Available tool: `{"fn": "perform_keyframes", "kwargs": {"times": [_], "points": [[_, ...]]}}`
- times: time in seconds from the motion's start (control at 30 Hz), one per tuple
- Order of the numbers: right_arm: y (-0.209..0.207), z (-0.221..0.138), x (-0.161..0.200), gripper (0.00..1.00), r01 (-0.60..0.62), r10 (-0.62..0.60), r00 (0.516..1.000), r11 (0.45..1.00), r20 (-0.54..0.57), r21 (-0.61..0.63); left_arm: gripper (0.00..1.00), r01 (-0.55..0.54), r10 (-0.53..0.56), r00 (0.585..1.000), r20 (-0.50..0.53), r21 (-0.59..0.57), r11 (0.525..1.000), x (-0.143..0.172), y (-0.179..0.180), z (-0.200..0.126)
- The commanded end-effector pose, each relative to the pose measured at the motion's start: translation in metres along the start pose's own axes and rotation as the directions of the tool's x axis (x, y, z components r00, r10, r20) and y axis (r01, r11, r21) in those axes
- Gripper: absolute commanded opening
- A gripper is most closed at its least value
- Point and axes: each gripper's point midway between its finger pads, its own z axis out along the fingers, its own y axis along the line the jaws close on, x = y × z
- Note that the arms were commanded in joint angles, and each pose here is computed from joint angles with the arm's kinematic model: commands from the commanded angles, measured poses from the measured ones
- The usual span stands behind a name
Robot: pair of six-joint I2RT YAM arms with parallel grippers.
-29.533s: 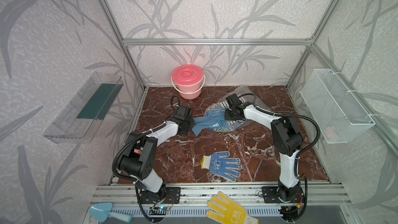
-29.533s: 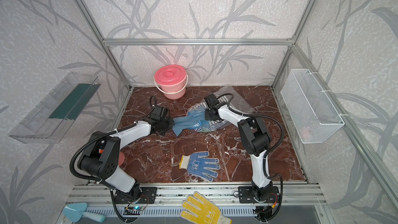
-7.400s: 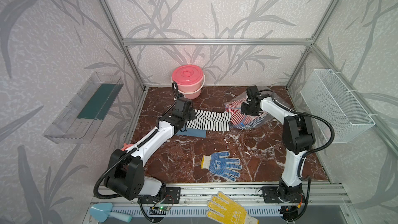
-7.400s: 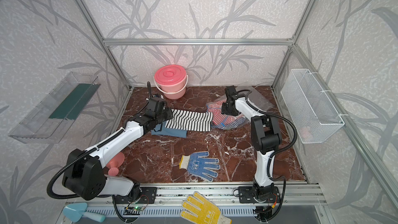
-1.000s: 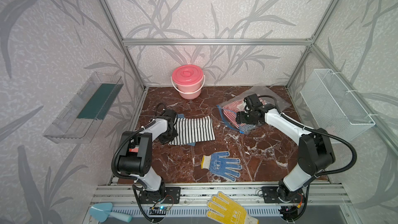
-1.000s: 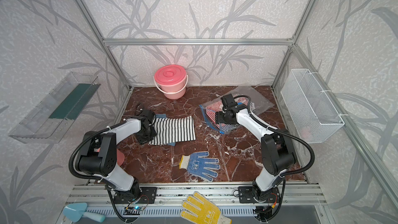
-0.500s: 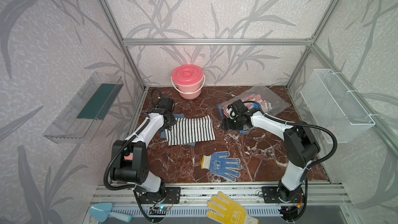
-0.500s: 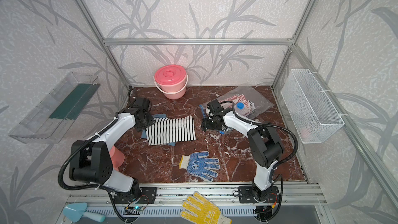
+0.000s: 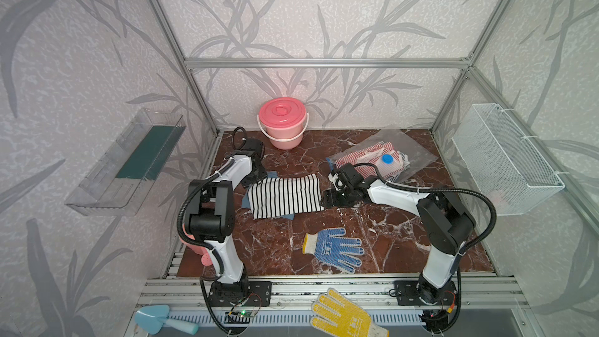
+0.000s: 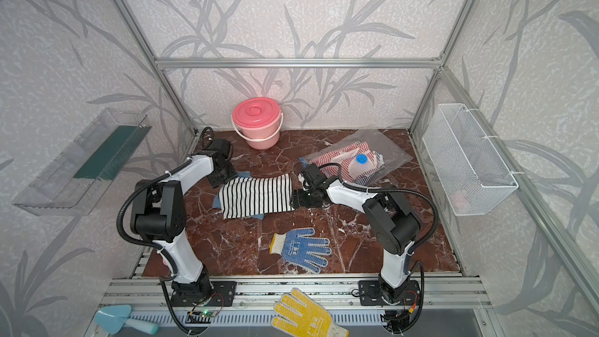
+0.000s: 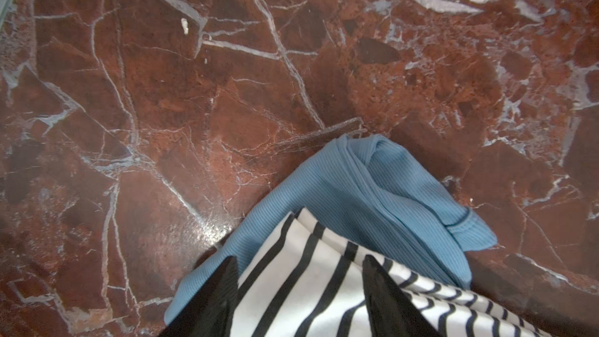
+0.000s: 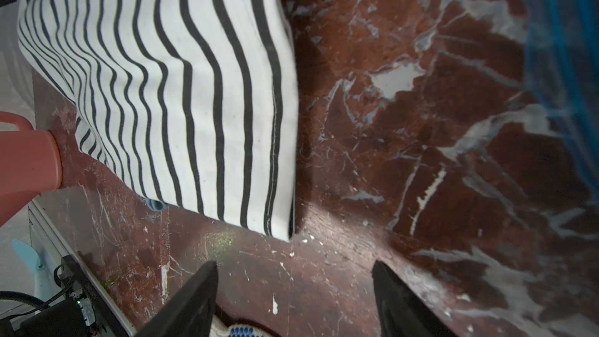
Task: Take the tank top out of the vacuum bag
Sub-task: Adjust the tank top.
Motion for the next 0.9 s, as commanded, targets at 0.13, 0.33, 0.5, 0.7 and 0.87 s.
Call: {"fn": "perform_keyframes", "kwargs": {"times": [0.13, 0.33, 0.5, 0.7, 0.87], "points": [[-0.003, 0.025, 0.010, 0.74, -0.019, 0.019, 1.000, 1.000, -0.025, 0.009, 0.62, -0.010, 0.010, 1.000, -0.002, 0.033, 0.999, -0.009, -0.013, 0.004], [0.003, 0.039, 0.015, 0.70, -0.010, 0.010, 0.999, 1.000, -0.048, 0.009, 0.58, -0.013, 0.014, 1.000, -0.024, 0.033, 0.999, -0.005, -0.016, 0.013], [0.004, 0.045, 0.021, 0.60, 0.007, -0.005, 0.998, 0.999, -0.066, 0.032, 0.46, -0.015, 0.017, 0.999, -0.038, 0.044, 0.999, -0.002, -0.018, 0.017], [0.008, 0.055, 0.025, 0.40, 0.028, -0.024, 0.996, 0.998, -0.082, 0.048, 0.26, -0.021, 0.023, 0.999, -0.047, 0.048, 0.999, 0.001, -0.019, 0.020], [0.009, 0.055, 0.020, 0.07, 0.037, -0.032, 0.996, 0.998, -0.080, 0.058, 0.09, -0.024, 0.026, 0.999, -0.043, 0.050, 0.998, -0.001, -0.020, 0.020]]}}
